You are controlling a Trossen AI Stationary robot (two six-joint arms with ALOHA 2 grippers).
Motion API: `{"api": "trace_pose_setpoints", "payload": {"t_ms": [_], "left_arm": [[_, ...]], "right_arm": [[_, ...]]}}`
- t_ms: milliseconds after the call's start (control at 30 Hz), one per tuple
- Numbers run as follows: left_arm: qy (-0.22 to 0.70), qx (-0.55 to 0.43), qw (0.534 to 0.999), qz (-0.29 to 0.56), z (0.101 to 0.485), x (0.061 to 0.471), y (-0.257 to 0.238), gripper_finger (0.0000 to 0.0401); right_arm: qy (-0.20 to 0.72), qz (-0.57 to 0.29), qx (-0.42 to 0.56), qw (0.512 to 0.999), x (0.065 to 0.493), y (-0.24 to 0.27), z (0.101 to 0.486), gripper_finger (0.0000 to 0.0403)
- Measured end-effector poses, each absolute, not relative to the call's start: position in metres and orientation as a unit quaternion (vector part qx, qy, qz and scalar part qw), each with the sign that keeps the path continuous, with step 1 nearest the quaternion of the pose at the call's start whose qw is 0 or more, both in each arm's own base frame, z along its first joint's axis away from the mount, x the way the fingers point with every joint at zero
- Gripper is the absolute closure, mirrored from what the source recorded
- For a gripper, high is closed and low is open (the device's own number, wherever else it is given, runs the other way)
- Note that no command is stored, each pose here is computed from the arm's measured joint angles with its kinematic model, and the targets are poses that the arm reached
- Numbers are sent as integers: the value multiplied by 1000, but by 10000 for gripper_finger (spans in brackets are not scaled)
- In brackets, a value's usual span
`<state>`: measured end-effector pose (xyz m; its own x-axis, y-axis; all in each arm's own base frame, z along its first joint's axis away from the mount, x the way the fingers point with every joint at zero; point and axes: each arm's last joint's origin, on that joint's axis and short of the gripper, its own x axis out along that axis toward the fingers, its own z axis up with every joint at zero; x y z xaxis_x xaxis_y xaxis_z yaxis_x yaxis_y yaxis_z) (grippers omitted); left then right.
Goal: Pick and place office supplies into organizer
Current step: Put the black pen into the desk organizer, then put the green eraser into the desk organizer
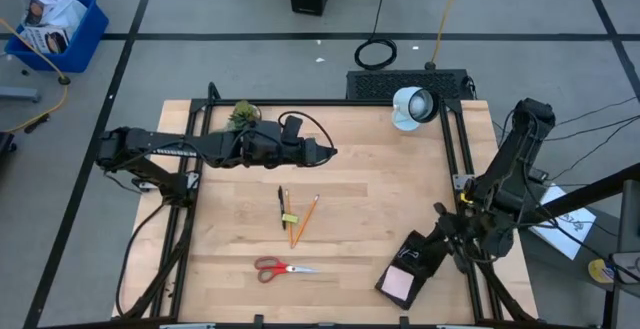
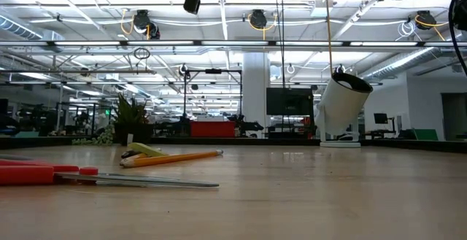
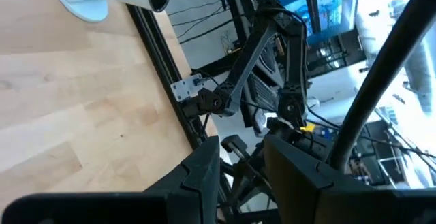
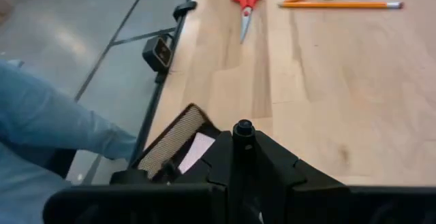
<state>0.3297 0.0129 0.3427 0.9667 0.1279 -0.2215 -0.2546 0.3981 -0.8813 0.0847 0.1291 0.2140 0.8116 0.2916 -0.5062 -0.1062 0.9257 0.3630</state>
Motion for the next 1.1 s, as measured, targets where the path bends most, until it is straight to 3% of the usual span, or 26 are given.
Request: {"api": "trace_pose_setpoints", "payload": {"t_ms": [367, 733, 1100], "left_arm": [[67, -541, 832, 102, 343, 330, 12, 281], [54, -541, 835, 83, 347, 331, 8, 281], [71, -526, 845, 69, 346, 331, -2, 281]], "right_arm": [[290, 165, 125, 934, 90, 144, 211, 363], [334, 221, 123, 908, 85, 148, 208, 282], [223, 283, 224, 905, 79, 138, 246, 282]]}}
